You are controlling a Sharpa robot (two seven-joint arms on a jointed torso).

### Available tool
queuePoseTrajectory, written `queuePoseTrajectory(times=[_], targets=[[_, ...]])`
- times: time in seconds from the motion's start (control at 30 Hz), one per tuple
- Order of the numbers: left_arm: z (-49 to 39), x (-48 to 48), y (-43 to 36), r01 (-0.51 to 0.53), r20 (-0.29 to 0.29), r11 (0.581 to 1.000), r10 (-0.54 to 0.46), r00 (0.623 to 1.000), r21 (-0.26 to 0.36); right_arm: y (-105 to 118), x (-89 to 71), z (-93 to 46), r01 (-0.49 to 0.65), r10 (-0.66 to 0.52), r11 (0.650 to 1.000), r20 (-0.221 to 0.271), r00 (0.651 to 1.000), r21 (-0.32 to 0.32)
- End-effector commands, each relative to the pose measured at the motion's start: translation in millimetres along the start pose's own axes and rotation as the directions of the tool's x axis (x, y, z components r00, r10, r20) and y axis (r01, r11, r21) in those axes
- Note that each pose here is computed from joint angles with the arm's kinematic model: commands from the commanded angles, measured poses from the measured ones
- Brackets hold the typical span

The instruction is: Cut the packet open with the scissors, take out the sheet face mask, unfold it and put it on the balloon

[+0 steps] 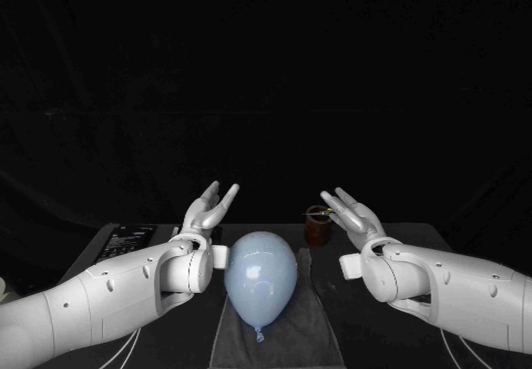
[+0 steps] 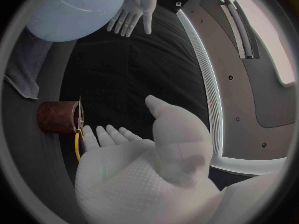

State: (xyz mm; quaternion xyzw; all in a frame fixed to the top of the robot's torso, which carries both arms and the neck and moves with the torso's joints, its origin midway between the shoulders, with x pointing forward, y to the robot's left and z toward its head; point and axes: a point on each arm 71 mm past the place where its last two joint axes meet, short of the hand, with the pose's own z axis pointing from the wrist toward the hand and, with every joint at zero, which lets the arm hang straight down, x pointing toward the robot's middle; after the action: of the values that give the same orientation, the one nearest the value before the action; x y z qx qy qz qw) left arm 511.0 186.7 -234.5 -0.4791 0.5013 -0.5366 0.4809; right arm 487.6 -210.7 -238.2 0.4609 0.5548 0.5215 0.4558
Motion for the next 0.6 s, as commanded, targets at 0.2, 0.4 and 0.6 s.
queuePoseTrajectory(times=[0.2, 0.4, 0.6], targets=[[4.8, 9.0, -5.5, 0.046, -0.123, 0.996, -0.037, 0.992, 0.071, -1.0, 4.6, 8.0, -0.006, 0.013, 1.000, -0.271, 0.962, 0.026], [4.9, 6.1, -5.5, 0.046, -0.119, 0.996, -0.038, 0.992, 0.071, 1.1, 1.2, 7.6, -0.007, 0.010, 1.000, -0.278, 0.961, 0.009], [3.1, -0.5, -7.0, 0.048, -0.121, 0.996, -0.039, 0.992, 0.072, 5.4, -2.7, 6.1, -0.009, 0.004, 1.000, -0.250, 0.968, -0.018]])
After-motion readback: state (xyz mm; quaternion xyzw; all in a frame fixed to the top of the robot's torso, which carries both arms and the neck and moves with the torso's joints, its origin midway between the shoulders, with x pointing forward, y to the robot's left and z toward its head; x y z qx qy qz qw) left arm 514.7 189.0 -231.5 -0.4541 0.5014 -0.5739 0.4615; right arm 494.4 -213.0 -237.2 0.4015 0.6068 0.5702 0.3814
